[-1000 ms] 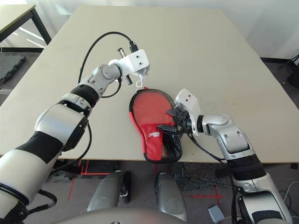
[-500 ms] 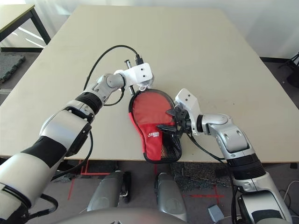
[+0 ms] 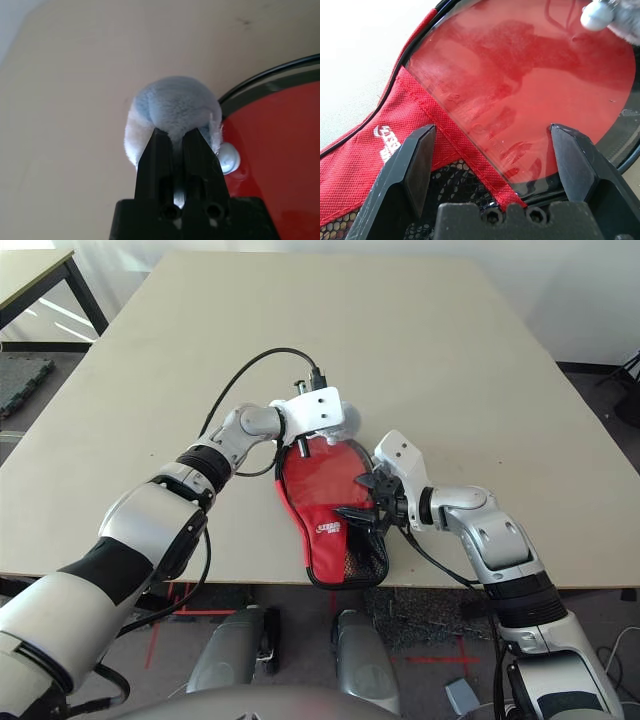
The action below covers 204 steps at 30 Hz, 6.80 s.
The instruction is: Store the ping-pong paddle in its case and zip it.
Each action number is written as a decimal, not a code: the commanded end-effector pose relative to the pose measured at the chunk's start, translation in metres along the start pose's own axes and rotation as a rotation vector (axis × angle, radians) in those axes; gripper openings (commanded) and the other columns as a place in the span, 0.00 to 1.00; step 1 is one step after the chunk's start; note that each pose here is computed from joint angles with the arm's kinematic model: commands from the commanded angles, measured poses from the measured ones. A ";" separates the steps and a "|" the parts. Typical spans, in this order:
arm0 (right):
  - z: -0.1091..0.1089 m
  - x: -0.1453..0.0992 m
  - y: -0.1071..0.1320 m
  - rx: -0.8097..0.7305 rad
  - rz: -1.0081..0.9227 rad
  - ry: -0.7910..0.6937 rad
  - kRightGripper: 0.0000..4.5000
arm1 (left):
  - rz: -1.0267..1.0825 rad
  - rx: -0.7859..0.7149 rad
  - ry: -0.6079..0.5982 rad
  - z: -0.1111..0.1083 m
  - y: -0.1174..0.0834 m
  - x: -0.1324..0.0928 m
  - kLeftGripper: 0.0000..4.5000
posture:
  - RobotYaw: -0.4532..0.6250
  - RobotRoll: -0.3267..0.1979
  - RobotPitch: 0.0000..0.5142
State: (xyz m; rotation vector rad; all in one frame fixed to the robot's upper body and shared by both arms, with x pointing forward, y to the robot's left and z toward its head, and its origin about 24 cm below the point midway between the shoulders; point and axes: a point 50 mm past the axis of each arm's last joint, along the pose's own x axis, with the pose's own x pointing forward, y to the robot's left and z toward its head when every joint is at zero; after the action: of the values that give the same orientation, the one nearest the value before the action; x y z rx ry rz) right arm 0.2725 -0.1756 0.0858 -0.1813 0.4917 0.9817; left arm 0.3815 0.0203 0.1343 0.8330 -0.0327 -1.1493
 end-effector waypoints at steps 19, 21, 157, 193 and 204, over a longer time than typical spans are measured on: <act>-0.026 0.015 -0.001 0.092 0.044 0.117 1.00 | -0.021 -0.293 -0.117 -0.023 0.046 -0.077 0.99 | 0.48 0.62 0.20; -0.026 0.015 -0.001 0.091 0.046 0.117 1.00 | -0.039 -0.308 -0.088 -0.031 0.044 -0.086 0.99 | 0.48 0.62 0.20; -0.029 -0.098 -0.073 0.159 -0.064 0.147 0.08 | -0.433 -0.471 0.012 -0.046 -0.063 -0.025 1.00 | 0.41 0.62 0.21; -0.064 -0.108 0.006 0.222 0.399 0.472 0.08 | -0.367 -0.478 0.002 -0.043 -0.050 -0.019 1.00 | 0.40 0.62 0.19; -0.040 -0.132 -0.024 0.232 0.209 0.298 0.55 | -0.306 -0.483 -0.020 -0.046 -0.035 -0.035 1.00 | 0.41 0.62 0.18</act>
State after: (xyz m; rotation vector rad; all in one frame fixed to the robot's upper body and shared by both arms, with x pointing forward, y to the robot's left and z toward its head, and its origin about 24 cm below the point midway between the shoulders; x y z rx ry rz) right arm 0.2204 -0.2947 0.1085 -0.1059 0.8984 1.1354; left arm 0.3567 0.0654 0.0914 0.4046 0.3529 -1.3937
